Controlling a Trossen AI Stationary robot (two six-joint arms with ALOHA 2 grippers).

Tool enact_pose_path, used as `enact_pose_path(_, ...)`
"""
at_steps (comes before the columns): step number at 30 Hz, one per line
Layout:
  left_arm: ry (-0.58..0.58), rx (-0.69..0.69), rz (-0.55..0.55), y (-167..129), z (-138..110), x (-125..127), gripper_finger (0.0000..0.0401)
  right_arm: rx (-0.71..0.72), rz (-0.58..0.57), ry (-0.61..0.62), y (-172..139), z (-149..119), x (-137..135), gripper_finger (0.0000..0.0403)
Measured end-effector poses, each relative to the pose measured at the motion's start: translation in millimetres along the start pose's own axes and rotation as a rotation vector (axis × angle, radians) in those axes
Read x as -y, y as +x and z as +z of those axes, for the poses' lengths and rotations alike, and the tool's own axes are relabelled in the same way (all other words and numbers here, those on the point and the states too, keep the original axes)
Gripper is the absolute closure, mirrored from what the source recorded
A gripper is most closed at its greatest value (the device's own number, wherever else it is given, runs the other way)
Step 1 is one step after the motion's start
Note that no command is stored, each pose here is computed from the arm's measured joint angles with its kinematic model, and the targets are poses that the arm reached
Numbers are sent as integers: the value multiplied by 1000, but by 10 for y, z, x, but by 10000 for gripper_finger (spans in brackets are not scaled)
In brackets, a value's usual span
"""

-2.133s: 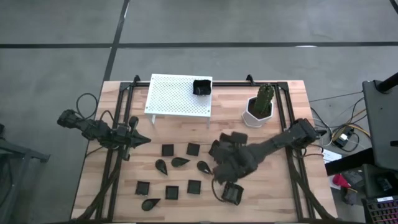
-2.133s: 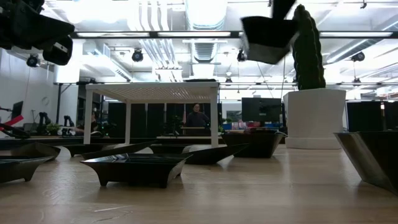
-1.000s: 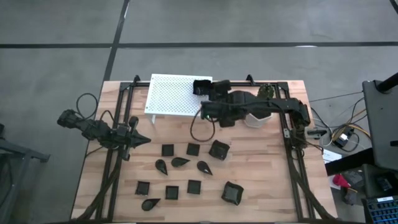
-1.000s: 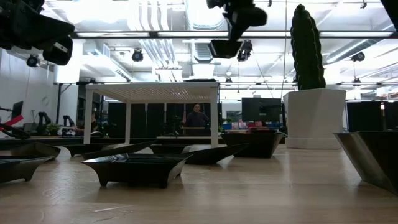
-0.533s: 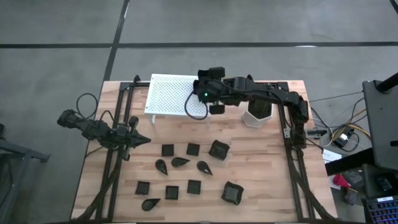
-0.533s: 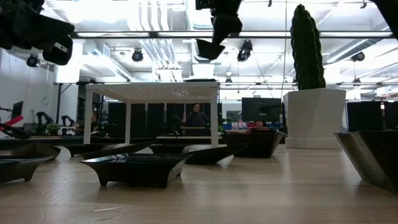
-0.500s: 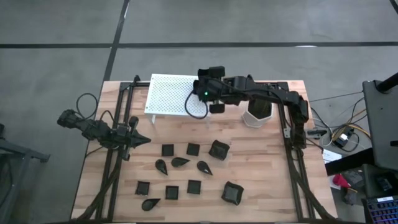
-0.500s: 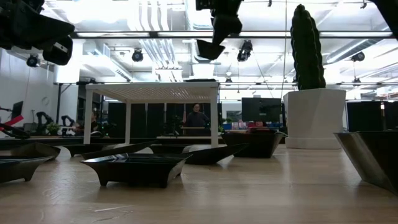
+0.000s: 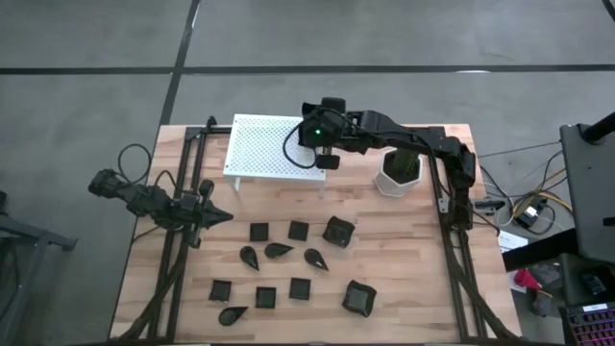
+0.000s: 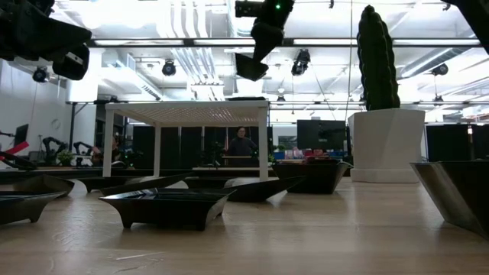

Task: Pick & Place Mini shaped plates
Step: Stack the distorted square plate on top of the other distorted square plate on the shelf

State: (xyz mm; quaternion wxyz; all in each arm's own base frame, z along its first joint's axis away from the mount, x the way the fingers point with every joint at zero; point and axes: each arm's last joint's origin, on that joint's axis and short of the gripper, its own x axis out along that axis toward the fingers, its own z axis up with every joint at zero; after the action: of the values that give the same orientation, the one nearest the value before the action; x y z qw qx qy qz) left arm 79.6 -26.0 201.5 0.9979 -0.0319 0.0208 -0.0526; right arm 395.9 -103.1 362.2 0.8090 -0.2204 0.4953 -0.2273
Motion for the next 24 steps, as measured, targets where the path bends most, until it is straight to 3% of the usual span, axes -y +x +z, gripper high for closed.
enact_pose_path(8,0,0,0,0,0,0,401,-52,7,-9,219,20,-116,394)
enact_pose_path(20,0,0,0,0,0,0,401,-63,10,19,283,16,-130,394)
enact_pose_path(24,0,0,0,0,0,0,401,-49,61,53,302,8,-126,394)
